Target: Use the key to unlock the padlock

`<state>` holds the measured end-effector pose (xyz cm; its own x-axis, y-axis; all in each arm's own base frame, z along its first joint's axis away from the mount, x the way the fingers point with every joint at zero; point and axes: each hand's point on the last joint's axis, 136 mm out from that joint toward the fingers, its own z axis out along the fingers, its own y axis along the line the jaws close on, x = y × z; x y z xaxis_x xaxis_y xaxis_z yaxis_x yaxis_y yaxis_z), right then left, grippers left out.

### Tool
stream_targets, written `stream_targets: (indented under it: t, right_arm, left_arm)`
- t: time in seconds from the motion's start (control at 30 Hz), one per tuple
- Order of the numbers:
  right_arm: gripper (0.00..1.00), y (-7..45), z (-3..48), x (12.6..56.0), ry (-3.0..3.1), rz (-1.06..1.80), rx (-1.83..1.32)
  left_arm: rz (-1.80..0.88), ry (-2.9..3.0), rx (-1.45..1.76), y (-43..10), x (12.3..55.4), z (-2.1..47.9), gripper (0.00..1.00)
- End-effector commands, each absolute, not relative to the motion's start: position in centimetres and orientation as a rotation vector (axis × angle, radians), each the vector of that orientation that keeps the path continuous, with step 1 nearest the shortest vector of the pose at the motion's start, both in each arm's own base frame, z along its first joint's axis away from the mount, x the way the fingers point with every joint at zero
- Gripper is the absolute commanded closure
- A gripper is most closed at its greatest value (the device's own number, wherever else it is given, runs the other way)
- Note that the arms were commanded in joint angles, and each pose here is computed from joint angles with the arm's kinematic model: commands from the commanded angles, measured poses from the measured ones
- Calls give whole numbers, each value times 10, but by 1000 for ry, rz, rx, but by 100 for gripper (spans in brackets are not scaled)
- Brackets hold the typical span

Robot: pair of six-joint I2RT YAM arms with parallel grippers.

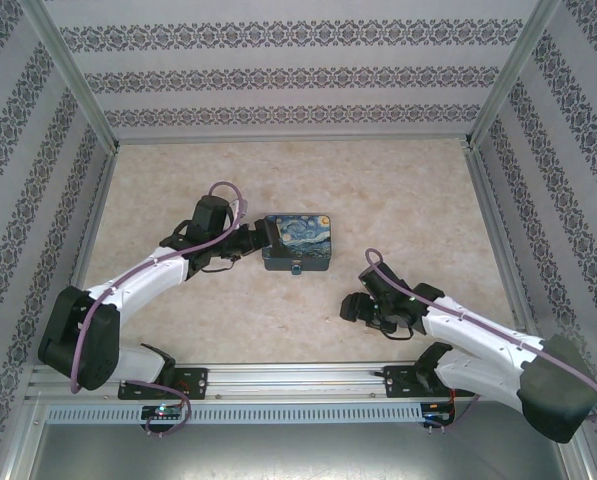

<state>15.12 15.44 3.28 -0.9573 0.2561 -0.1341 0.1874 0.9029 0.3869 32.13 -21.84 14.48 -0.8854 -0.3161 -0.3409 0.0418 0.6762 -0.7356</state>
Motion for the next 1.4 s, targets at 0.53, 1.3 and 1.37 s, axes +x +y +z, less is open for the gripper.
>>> stream_targets:
  t: [0.53, 1.3, 1.37]
  right_arm:
    - [28, 217, 38, 179, 2896, 606, 175]
    - [50, 192, 39, 184, 2955, 187, -408]
    - [51, 191, 36, 182, 2962, 167, -419]
  left_arm:
    - [-1081, 2440, -206, -227, 327, 138, 7]
    - [-1083, 2451, -194, -229, 327, 135, 6]
    - [-1083, 2451, -193, -229, 327, 135, 6]
